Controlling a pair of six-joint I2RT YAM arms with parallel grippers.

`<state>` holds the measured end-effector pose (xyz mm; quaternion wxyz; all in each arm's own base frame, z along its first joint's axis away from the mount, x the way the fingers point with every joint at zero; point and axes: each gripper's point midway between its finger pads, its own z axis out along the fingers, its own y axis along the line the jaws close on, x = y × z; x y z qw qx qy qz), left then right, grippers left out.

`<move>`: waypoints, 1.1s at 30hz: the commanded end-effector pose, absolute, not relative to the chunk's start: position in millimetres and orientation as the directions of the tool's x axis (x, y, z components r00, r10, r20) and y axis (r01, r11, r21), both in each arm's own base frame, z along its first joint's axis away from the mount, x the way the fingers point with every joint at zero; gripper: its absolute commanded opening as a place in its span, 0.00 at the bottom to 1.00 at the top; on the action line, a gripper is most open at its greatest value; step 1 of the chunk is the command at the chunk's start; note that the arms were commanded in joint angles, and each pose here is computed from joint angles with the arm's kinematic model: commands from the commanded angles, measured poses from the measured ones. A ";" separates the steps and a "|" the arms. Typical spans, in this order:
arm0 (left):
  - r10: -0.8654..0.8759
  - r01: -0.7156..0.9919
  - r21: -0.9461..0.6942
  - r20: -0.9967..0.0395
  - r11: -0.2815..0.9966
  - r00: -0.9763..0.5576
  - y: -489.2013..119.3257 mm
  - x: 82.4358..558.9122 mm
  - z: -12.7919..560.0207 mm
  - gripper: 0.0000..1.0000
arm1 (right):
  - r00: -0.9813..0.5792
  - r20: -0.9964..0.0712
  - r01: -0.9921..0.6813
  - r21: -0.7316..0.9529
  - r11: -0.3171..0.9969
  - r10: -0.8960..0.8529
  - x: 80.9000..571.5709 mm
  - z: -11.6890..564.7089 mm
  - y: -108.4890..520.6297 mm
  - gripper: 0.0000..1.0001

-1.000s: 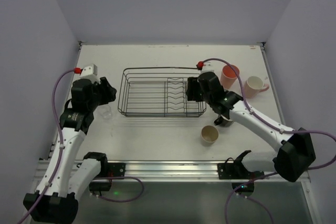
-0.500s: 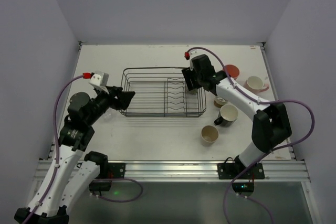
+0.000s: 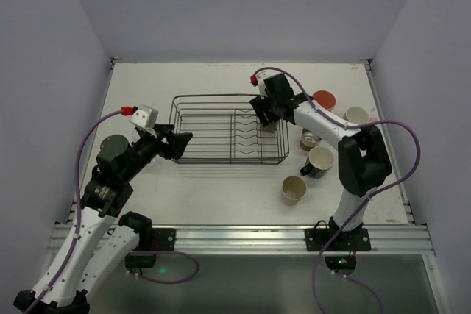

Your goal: Unload the cups from the dish rack

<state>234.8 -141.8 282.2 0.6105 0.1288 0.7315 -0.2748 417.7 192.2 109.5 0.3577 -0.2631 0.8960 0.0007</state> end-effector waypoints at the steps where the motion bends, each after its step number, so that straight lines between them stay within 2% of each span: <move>1: -0.130 0.512 -0.224 -0.968 0.829 -0.212 -139.5 238.5 279.2 0.69 | -0.580 -0.636 -0.507 -0.207 0.837 -0.509 425.5 111.4 196.3 0.72; 5: -0.127 0.510 -0.225 -0.967 0.830 -0.220 -140.0 240.0 276.9 0.69 | -0.605 -0.593 -0.533 -0.195 0.824 -0.531 424.9 90.8 197.7 0.74; 10: -0.126 0.501 -0.228 -0.965 0.835 -0.230 -139.4 241.8 273.8 0.69 | -0.610 -0.579 -0.537 -0.199 0.819 -0.541 429.1 82.7 199.1 0.81; 17: -0.123 0.495 -0.229 -0.964 0.838 -0.237 -139.0 243.3 271.5 0.69 | -0.629 -0.564 -0.543 -0.176 0.821 -0.536 428.5 78.7 202.7 0.76; 20: -0.126 0.493 -0.230 -0.964 0.839 -0.236 -138.5 243.8 271.8 0.69 | -0.642 -0.532 -0.543 -0.193 0.817 -0.552 425.5 83.0 197.7 0.83; 23: -0.126 0.489 -0.228 -0.965 0.842 -0.232 -137.0 244.1 272.6 0.69 | -0.642 -0.527 -0.528 -0.222 0.820 -0.557 423.0 91.5 190.4 0.84; 26: -0.129 0.486 -0.229 -0.965 0.843 -0.229 -136.5 244.3 273.3 0.69 | -0.627 -0.554 -0.518 -0.228 0.825 -0.547 421.6 107.4 187.9 0.81; 30: -0.130 0.487 -0.228 -0.965 0.843 -0.228 -136.4 244.1 273.7 0.69 | -0.631 -0.539 -0.528 -0.231 0.818 -0.559 415.7 110.1 184.6 0.68; 33: -0.130 0.486 -0.230 -0.964 0.843 -0.231 -136.5 244.3 272.6 0.69 | -0.651 -0.494 -0.539 -0.234 0.809 -0.576 410.4 99.7 180.3 0.70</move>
